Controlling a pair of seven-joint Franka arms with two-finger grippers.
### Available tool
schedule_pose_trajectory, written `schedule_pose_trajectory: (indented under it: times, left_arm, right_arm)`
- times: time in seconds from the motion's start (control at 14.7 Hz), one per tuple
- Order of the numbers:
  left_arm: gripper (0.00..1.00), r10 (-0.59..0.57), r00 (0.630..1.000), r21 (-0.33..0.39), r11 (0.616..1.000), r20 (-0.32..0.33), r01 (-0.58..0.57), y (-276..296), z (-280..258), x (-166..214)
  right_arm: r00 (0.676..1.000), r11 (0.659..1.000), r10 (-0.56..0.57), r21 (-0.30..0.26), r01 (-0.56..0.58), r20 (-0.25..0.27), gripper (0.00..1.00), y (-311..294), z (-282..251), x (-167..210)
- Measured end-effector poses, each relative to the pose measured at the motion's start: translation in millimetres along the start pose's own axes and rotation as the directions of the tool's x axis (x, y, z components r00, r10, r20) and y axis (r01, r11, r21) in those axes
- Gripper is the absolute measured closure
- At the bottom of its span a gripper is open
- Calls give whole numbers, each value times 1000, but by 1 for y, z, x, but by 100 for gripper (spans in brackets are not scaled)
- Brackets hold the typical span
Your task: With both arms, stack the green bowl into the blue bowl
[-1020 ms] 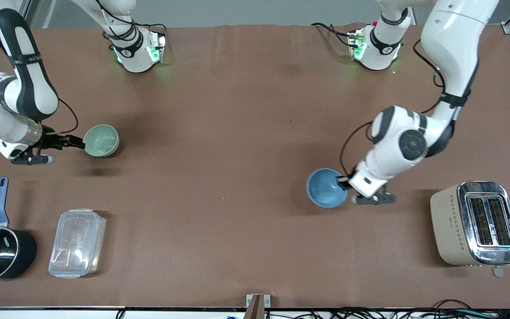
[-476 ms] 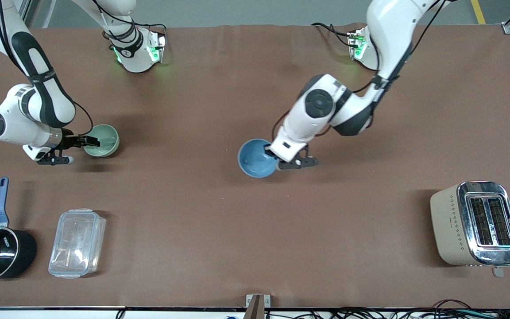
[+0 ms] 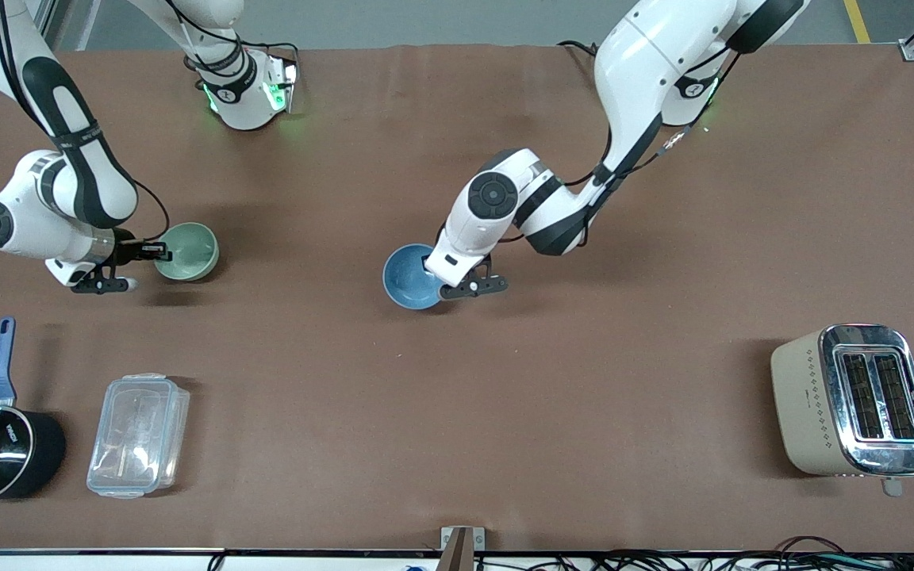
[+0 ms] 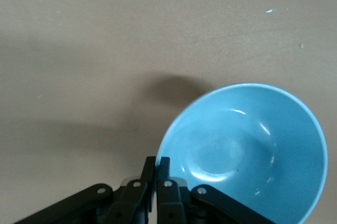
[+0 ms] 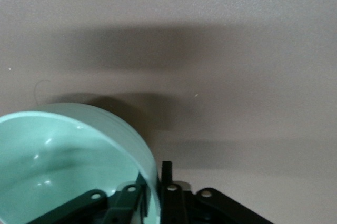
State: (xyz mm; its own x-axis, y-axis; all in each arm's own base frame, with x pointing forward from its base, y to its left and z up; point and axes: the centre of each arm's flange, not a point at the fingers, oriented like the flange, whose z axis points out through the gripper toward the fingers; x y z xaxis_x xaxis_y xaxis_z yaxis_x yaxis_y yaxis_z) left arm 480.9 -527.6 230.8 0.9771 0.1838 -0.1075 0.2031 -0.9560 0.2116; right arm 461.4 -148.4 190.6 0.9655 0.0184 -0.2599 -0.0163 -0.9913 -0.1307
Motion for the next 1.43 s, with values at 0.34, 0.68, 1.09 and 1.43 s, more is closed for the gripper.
schedule_pose_trajectory:
  times: [0.34, 0.68, 1.09, 1.43]
  left_arm:
    - [75, -7, 1000, -13, 1000, 0, 7, -2, 20, 6]
    - [25, -3, 995, 6, 1000, -100, 4, -5, -32, 44]
    - [0, -51, 967, 82, 994, -251, 74, -106, -266, 139]
    - [0, 34, 979, 216, 976, -201, 11, -185, -365, 152]
  right_arm:
    - [1000, 1000, -20, 0, 20, 3, 95, -10, -22, 0]
    - [999, 998, -40, 54, 40, -5, 95, -46, -103, 11]
    - [999, 988, 16, 154, -11, -30, 95, -138, -139, 36]
    - [991, 988, 92, 133, -78, -99, 95, -293, -144, 43]
